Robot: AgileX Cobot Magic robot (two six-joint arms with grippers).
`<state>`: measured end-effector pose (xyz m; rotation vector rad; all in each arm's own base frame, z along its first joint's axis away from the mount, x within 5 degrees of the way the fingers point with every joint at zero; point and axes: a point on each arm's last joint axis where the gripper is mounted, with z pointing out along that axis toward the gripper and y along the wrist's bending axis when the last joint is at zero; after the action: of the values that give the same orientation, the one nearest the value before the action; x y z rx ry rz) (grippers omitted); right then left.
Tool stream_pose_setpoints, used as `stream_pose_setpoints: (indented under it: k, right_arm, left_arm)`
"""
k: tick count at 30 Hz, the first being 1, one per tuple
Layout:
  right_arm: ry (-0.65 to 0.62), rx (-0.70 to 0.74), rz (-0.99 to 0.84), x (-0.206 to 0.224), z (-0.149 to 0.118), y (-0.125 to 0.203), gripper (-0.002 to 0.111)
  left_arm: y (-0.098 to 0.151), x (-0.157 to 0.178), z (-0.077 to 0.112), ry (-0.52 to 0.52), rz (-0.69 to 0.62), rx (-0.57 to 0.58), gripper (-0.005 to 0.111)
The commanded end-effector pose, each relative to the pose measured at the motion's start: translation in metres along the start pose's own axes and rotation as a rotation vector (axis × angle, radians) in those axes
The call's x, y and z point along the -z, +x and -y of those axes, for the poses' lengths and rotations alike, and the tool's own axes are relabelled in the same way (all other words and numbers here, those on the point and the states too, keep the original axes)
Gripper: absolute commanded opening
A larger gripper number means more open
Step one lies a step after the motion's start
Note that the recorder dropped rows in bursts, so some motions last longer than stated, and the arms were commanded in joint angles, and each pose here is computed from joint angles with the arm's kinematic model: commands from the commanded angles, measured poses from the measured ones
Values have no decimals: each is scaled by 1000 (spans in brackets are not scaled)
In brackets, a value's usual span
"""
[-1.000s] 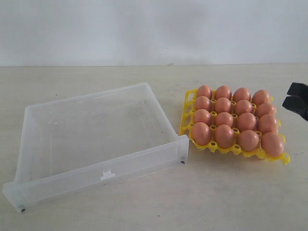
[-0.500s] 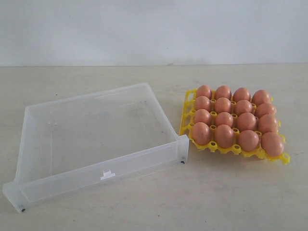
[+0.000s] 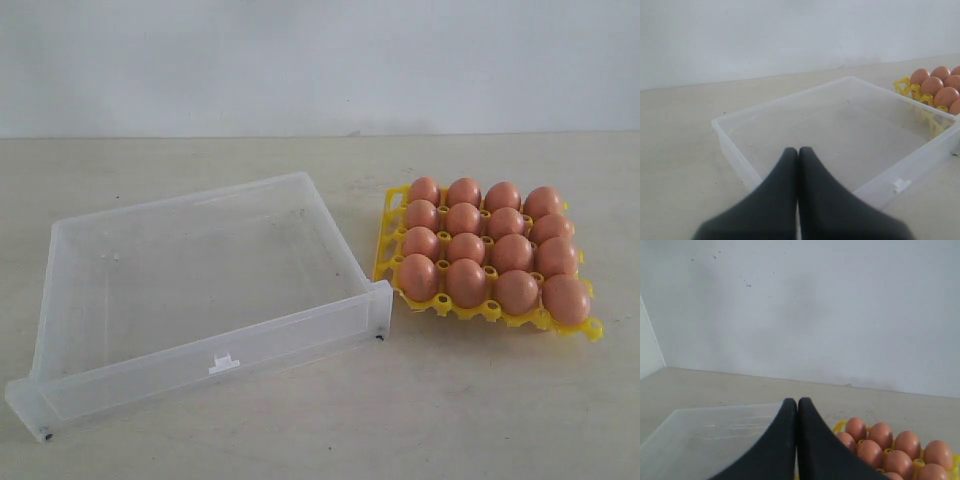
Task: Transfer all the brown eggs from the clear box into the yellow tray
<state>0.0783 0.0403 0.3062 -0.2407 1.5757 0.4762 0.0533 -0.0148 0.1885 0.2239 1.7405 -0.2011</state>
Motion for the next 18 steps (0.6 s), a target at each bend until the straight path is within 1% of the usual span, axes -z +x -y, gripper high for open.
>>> stream_pose_setpoints:
  k: [1,2,4,5,7,8,9,11,12,13,14,15,17,18]
  right_arm:
    - [54,52,15,0,5,2,0]
    - [56,66,36,1,6,2,0]
    - [107,96,159,2,12,3,0]
    - [144,134,214,3,16,7,0]
    - [271,313,328,8,26,15,0]
    - [317,364,354,10,30,20,0]
    - [365,354,360,13,34,27,0]
    - [423,218,326,17,43,47,0]
    - [446,167,281,18,46,61,0]
    - [463,131,239,20,48,71,0]
    - [473,102,230,22,49,73,0]
    - [516,34,88,23,53,87,0]
    - [550,2,-19,27,54,98,0]
    - [560,-6,-45,30,54,101,0]
  left_arm:
    - [-2,0,0,2,12,7,-4]
    - [-2,0,0,2,12,7,-4]
    - [-2,0,0,2,12,7,-4]
    - [-2,0,0,2,12,7,-4]
    - [-2,0,0,2,12,7,-4]
    - [-2,0,0,2,12,7,-4]
    - [-2,0,0,2,12,7,-4]
    - [-2,0,0,2,12,7,-4]
    - [-2,0,0,2,12,7,-4]
    - [-2,0,0,2,12,7,-4]
    - [-2,0,0,2,12,7,-4]
    - [-2,0,0,2,12,7,-4]
    - [-2,0,0,2,15,7,-4]
    - [-2,0,0,2,15,7,-4]
